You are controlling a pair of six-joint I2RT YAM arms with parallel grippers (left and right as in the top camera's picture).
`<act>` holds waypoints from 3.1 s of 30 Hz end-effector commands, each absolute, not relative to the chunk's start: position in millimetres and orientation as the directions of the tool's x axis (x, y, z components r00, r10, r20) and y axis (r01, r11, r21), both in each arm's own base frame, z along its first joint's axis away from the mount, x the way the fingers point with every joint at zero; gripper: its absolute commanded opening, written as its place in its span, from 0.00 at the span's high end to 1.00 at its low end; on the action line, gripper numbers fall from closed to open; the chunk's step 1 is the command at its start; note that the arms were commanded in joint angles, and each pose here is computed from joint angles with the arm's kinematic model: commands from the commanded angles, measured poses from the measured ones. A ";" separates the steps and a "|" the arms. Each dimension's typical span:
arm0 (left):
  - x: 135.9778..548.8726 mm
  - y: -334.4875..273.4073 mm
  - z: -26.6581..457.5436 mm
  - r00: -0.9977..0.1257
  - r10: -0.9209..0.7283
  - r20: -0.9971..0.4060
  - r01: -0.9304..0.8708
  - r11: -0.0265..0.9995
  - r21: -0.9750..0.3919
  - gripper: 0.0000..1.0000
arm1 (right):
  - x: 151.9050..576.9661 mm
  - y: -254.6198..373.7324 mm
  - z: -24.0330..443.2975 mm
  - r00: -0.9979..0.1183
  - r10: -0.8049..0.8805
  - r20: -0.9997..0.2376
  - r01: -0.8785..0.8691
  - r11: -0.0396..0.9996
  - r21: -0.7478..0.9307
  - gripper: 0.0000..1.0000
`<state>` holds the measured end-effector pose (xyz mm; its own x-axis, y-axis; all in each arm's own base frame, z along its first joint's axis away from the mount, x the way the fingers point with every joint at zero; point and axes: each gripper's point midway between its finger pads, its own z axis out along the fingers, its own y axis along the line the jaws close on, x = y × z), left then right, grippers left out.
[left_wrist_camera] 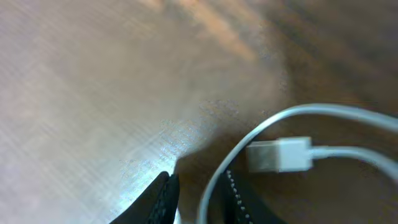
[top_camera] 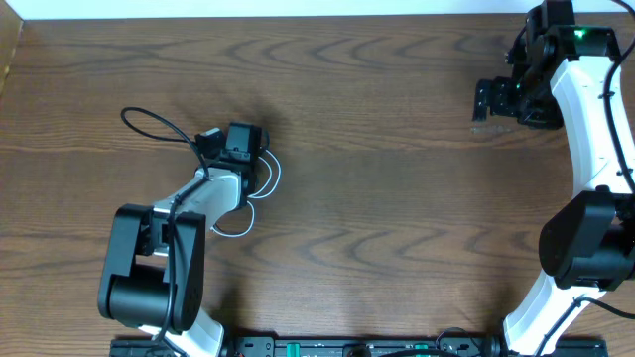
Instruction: Untangle cables
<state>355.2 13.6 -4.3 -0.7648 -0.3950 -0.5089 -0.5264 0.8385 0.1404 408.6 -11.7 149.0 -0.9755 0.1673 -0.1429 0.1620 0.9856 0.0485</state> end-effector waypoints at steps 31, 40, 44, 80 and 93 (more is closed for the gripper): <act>259.0 -242.2 -86.2 -0.990 0.106 -0.094 0.136 0.903 -0.408 0.71 | 406.7 -8.2 150.1 -0.975 0.176 -0.138 0.170 0.984 0.056 0.01; 223.6 -281.4 -81.9 -0.973 0.214 -0.086 0.230 0.876 -0.423 0.71 | 402.4 -8.1 149.5 -0.977 0.176 -0.121 0.171 0.984 0.054 0.01; 243.6 -286.3 -64.9 -0.961 0.211 -0.179 0.266 0.880 -0.394 0.71 | 399.8 -9.1 149.2 -0.978 0.175 -0.112 0.171 0.984 0.046 0.01; 347.1 -99.4 65.7 -0.849 -0.121 -0.514 -0.111 0.993 -0.050 0.71 | 402.9 75.4 153.7 -0.984 -0.090 -0.152 -0.120 0.973 0.199 0.01; 332.4 9.0 53.4 -0.807 -0.409 -0.427 -0.455 0.890 0.009 0.71 | 387.2 190.4 146.4 -0.928 -0.298 -0.224 -0.344 0.915 0.210 0.01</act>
<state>336.0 -6.3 55.8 -0.8218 -0.3660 -0.4366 -0.4058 0.9140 -0.0024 396.9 170.4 149.1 -0.9357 -0.2698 -0.2273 -0.3153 0.9287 0.1954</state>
